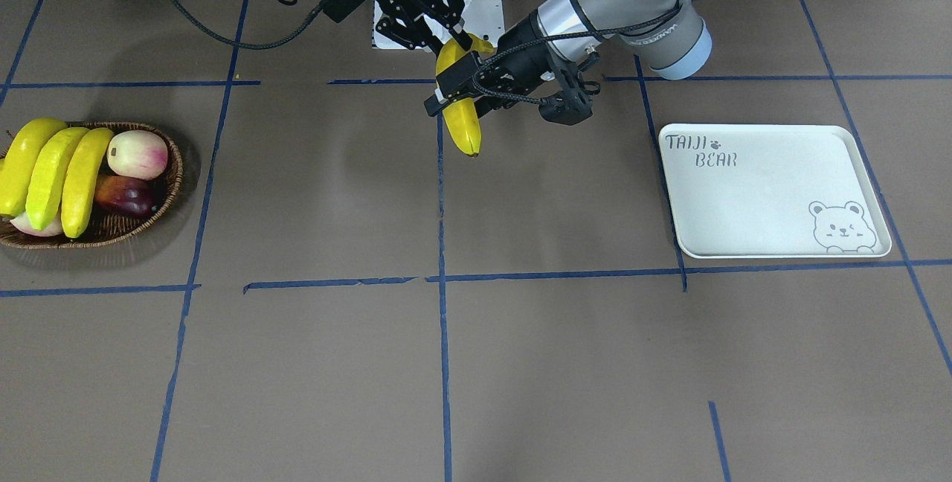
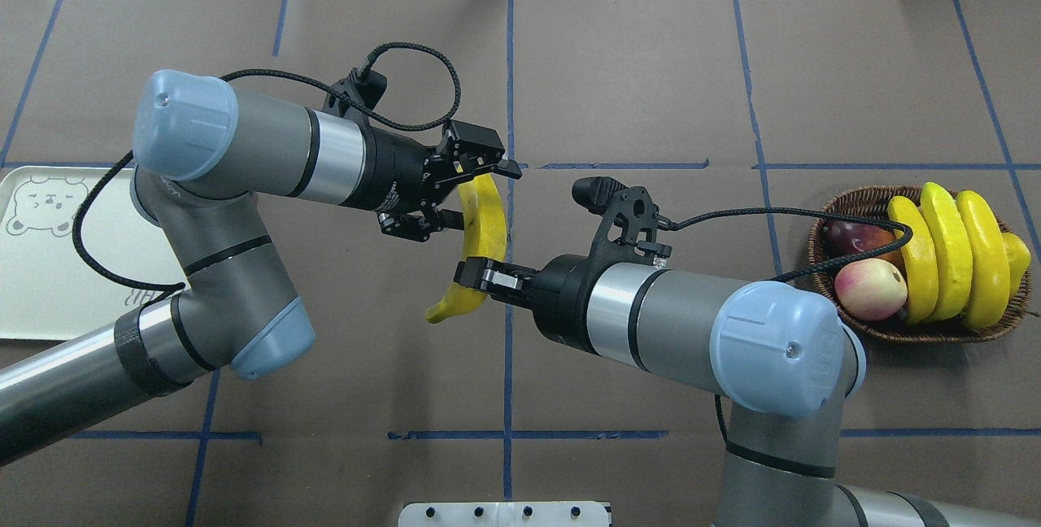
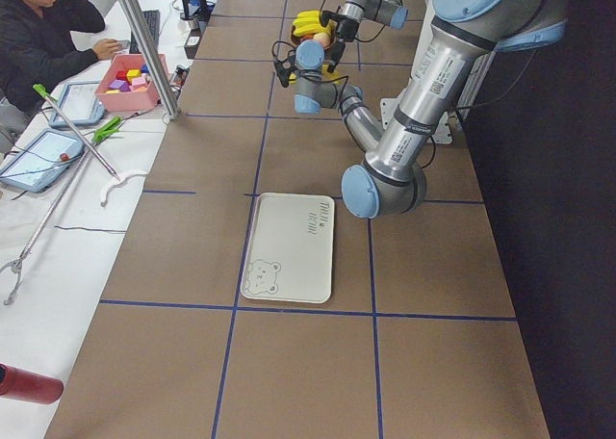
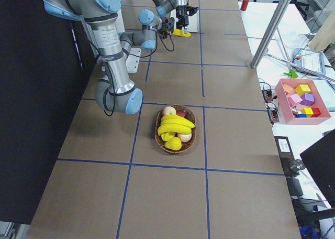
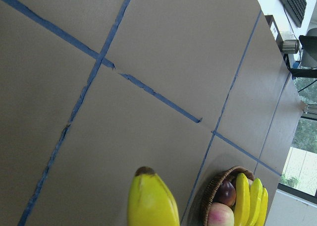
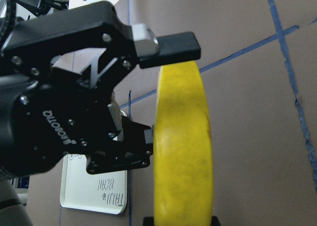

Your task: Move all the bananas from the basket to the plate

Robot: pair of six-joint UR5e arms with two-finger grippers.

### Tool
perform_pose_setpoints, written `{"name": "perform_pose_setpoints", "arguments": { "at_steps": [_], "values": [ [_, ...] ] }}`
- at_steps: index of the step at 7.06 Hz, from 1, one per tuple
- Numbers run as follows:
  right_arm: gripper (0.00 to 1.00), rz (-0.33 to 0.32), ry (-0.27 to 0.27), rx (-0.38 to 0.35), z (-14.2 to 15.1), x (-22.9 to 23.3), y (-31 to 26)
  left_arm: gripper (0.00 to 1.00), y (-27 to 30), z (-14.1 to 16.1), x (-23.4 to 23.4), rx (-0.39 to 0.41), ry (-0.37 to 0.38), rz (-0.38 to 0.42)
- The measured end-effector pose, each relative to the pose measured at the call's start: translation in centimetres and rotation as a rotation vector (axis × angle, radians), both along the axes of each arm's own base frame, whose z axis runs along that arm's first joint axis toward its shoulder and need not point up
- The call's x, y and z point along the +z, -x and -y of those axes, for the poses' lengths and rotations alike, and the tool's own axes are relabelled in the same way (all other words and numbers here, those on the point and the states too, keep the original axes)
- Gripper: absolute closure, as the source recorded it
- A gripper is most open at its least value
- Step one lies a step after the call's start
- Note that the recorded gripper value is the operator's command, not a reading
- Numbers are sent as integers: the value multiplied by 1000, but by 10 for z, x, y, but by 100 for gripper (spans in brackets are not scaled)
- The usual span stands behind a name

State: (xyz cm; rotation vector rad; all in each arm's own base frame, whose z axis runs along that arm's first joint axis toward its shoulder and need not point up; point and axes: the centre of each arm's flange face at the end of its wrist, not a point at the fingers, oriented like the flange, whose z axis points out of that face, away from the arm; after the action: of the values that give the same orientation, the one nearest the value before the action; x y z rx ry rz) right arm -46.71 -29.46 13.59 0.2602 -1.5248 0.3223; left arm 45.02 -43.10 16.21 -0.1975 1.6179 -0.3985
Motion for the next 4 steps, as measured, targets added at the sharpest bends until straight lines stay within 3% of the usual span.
{"name": "perform_pose_setpoints", "arguments": {
  "at_steps": [1, 2, 3, 4],
  "values": [
    [96, -1, 0, 0, 0, 0, 0, 100, 0, -3, 0, 4, -3, -2],
    [63, -3, -1, 1, 1, 1, 0, 100, 1, -4, 1, 5, -6, -2],
    [1, -3, 0, 2, 1, 1, 0, 100, 3, -4, 2, 5, -6, -1],
    [0, 1, 3, 3, 1, -1, 0, 100, 4, -3, 3, 4, -5, 0]
  ]
}}
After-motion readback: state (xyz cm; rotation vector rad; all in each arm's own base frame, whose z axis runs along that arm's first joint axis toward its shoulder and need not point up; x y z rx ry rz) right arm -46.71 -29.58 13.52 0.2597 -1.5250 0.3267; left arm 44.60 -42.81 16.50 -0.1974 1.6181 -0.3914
